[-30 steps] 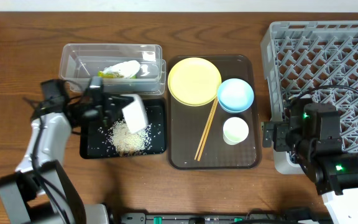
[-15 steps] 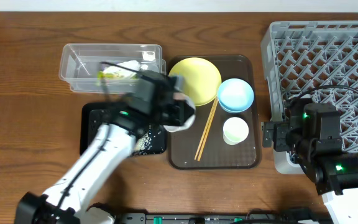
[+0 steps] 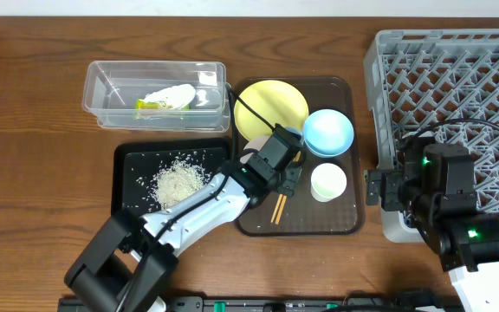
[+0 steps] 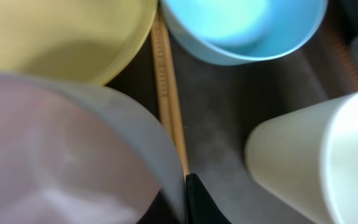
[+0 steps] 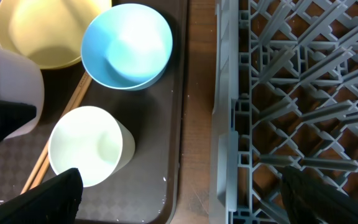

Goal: Sort waste into correct bins and load items into the dishwasher rack
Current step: 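Return the emptied pink bowl to the brown tray with left gripper, then grasp the white cup with left gripper and lift it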

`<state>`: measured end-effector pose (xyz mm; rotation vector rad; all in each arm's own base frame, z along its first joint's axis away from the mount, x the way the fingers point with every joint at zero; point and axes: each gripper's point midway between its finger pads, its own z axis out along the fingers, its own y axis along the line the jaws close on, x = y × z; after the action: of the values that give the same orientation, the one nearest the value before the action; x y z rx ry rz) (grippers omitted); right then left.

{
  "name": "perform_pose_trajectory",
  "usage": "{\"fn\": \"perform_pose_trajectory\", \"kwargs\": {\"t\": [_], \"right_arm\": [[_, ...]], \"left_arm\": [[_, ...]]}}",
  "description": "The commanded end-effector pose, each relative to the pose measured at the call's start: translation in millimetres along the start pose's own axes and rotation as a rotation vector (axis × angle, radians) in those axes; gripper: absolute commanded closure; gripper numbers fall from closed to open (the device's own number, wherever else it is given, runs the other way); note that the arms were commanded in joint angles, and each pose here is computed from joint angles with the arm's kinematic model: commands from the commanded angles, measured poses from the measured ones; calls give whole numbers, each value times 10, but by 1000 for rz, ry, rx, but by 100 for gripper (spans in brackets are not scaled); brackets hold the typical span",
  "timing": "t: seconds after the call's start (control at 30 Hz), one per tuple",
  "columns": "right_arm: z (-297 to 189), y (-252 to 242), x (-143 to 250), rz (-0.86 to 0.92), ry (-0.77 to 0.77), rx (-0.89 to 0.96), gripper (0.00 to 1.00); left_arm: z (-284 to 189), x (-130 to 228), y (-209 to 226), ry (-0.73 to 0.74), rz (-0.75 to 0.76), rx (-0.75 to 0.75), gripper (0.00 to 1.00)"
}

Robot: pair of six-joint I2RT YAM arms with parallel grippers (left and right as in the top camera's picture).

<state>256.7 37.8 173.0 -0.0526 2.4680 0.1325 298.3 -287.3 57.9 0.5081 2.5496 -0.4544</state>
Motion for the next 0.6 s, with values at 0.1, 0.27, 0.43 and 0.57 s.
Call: {"fn": "perform_pose_trajectory", "kwargs": {"t": [0.1,0.27,0.43,0.57], "right_arm": [[-49,11,-66,-13,-20,-5,1],[-49,11,-66,-13,-20,-5,1],[-49,10,-68,-13,-21,-5,1],[-49,11,-69,-13,-21,-5,1]], "left_arm": [[-38,-111,35,-37,14,-27,70],[-172,-198,-28,-69,15,1,68],[-464,-387,-212,-143,19,90,67],[-594,-469,-466,-170,33,227,64]]}}
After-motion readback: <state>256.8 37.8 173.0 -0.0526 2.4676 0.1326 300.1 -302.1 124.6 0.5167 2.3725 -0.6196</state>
